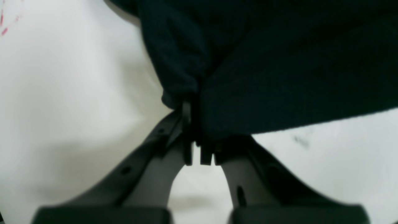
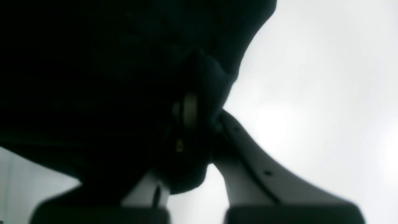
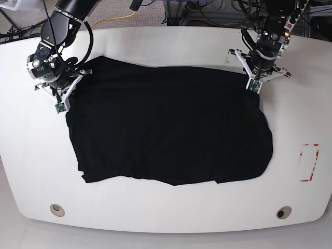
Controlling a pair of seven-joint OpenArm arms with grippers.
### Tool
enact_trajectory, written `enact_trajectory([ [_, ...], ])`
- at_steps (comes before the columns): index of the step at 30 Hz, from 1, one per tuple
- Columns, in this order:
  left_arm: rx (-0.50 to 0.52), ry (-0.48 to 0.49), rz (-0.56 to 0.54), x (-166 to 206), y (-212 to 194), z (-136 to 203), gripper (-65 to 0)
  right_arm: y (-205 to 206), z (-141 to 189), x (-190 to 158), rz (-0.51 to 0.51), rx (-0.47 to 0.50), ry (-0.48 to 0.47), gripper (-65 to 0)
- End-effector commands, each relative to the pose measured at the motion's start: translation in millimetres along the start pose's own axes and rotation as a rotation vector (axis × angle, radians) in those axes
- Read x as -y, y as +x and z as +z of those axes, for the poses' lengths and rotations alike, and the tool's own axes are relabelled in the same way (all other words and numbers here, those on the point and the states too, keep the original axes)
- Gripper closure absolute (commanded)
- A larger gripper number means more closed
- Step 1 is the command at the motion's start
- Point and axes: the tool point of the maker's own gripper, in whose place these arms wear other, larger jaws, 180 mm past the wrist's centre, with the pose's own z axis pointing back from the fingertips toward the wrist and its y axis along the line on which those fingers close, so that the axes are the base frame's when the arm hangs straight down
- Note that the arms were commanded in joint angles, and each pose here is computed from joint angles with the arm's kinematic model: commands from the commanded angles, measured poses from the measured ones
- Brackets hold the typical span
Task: Fold the T-shirt properly
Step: 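Lay the shirt flat, pulling both grippers apart along its edge, then release the shirt with the left gripper and move it along the edge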
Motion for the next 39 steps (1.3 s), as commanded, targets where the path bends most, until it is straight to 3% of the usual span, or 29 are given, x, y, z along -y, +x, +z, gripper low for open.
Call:
enact_trajectory([
  [1,0.013,0.012,-0.042,-7,3,4,0.0,5,5,8,-0.01,0.014,-0.031,0.0],
  [10,-0.014,-0.037,-0.095,-1,-9,7,0.0,-19,3,-4,-0.09,-0.032,-0.01,-0.3],
  [13,-0.021,-0.049,-0.118,-4,-12,7,0.0,-22,4,-5,-0.139,-0.017,0.001,-14.6],
  [18,-0.017,-0.038,-0.12,-9,-10,8,0.0,-23,13,-5,-0.27,0.088,0.075,-48.2],
  [20,-0.016,-0.032,-0.114,-13,-9,8,0.0,-18,17,-6,-0.307,0.137,0.106,-55.6],
  [31,-0.008,-0.044,-0.069,-3,-7,7,0.0,-43,30,-13,-0.489,0.157,0.251,-51.8],
  [37,-0.003,-0.061,-0.043,6,-6,7,0.0,-82,24,-19,-0.636,0.109,0.314,-51.7],
  [39,-0.001,-0.096,-0.056,15,-6,7,-6.4,-92,25,-22,-0.645,0.088,0.318,-51.7],
])
